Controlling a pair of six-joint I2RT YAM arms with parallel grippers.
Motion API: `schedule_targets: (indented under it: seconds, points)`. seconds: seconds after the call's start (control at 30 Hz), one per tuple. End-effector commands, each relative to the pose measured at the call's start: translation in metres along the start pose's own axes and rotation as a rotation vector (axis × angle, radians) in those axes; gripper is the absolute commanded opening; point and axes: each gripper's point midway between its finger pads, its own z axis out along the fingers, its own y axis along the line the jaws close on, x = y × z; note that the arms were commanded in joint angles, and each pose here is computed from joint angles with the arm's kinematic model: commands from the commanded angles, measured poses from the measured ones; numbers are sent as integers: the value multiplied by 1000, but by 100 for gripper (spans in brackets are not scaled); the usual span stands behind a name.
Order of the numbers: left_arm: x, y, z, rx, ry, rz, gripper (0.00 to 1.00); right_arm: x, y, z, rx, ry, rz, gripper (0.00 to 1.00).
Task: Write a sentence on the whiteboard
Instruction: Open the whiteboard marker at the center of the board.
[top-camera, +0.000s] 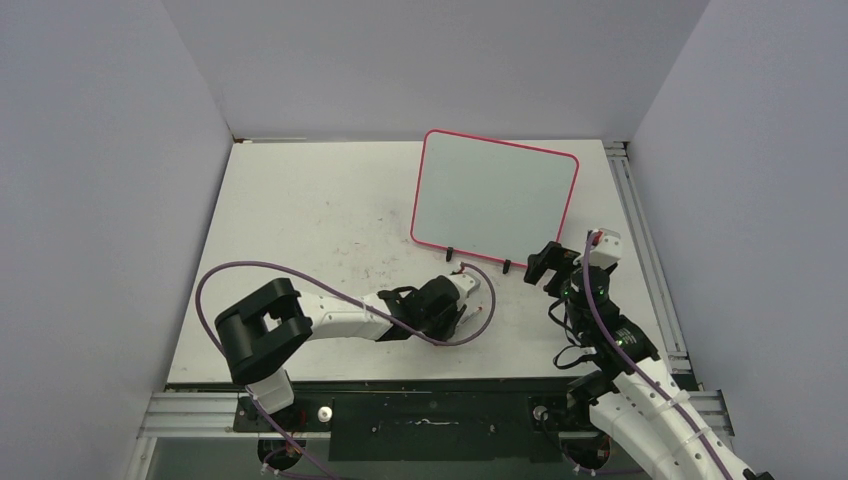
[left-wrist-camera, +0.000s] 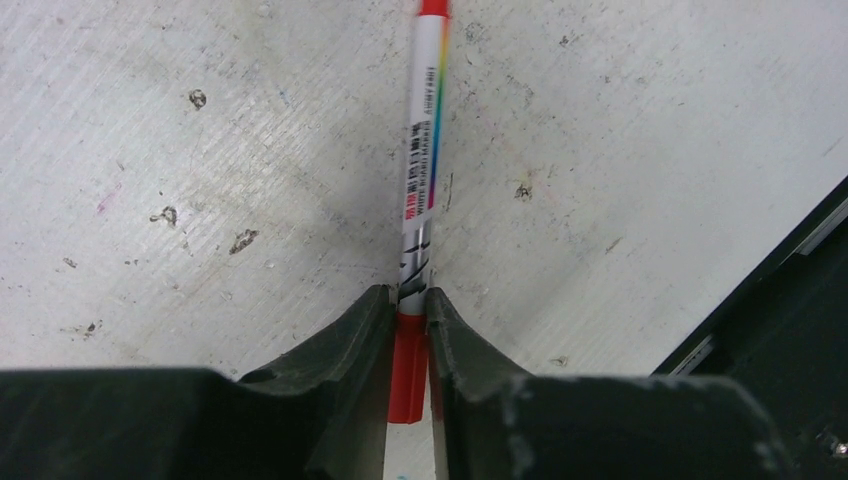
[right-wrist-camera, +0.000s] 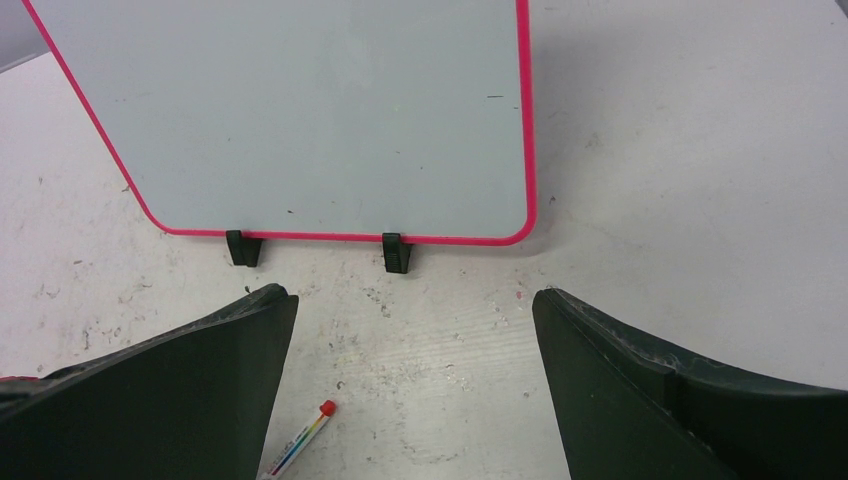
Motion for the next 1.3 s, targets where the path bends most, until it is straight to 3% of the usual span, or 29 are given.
schedule_targets:
  seconds: [0.0,0.23,0.37,0.47,0.67,1.0,1.27]
  points:
    - [-10,2,-9,-43,-24,-60,25,-32,4,-7,2,-79,9,92]
    - [-41,-12,-37,9,-77,-6,63,-32,9,-6,-13,-65,4,93]
    - [-51,-15,-56,39,-79,73,71,-38,13,-9,-25,-64,-6,92]
    - [-45,-17,-62,73,-7,141,71,-41,13,-11,-24,-70,-11,93]
    - [-20,-6,-51,51,141,179,59,-36,13,-10,-30,-52,-1,93]
    - [-1,-2,-35,51,167,114,46,-34,11,-11,-20,-45,-4,93]
    - [6,-9,-26,56,167,103,47,-33,11,-10,-20,-42,0,93]
